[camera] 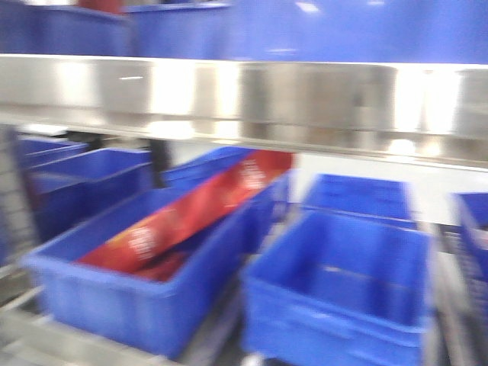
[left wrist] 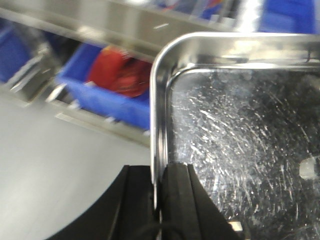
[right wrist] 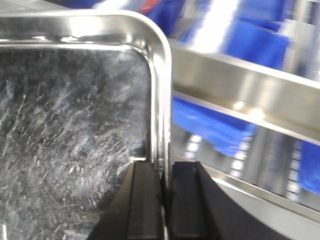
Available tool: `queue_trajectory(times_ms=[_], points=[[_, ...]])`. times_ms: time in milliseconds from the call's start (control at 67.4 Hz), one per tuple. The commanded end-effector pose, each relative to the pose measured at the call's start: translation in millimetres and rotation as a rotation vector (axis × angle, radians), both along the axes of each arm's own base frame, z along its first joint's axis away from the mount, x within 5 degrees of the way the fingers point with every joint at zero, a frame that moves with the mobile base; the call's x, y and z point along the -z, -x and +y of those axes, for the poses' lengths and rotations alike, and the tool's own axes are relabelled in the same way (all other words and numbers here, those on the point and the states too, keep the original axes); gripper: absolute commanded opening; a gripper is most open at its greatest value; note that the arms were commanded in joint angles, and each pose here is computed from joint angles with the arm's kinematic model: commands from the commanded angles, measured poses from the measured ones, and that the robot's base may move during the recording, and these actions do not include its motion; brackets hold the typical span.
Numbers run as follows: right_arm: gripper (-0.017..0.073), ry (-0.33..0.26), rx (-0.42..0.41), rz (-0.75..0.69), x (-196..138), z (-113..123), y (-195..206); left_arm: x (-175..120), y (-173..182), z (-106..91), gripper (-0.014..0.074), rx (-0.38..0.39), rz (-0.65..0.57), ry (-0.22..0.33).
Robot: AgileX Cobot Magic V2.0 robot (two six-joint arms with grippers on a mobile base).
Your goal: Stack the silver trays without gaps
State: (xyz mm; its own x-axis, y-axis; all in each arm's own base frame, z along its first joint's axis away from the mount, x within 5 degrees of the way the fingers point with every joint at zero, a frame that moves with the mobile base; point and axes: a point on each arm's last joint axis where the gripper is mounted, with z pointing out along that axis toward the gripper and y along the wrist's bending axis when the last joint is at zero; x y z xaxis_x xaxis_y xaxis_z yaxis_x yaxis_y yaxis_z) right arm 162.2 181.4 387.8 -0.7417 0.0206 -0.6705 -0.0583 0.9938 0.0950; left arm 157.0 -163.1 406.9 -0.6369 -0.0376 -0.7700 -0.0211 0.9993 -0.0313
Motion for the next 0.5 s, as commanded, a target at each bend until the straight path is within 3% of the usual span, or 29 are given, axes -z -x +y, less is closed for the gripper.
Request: queue_trajectory(times_ms=[0, 489], points=[[-0.0019, -0.119, -0.1, -0.066, -8.8, 13.4, 0.2, -2.7, 2.8, -11.9, -0.0009, 0.09, -0.019, 0.066], [-0.0019, -0.119, -0.1, -0.066, -8.8, 13.4, 0.2, -2.7, 2.8, -11.9, -0.0009, 0.09, -0.019, 0.066]])
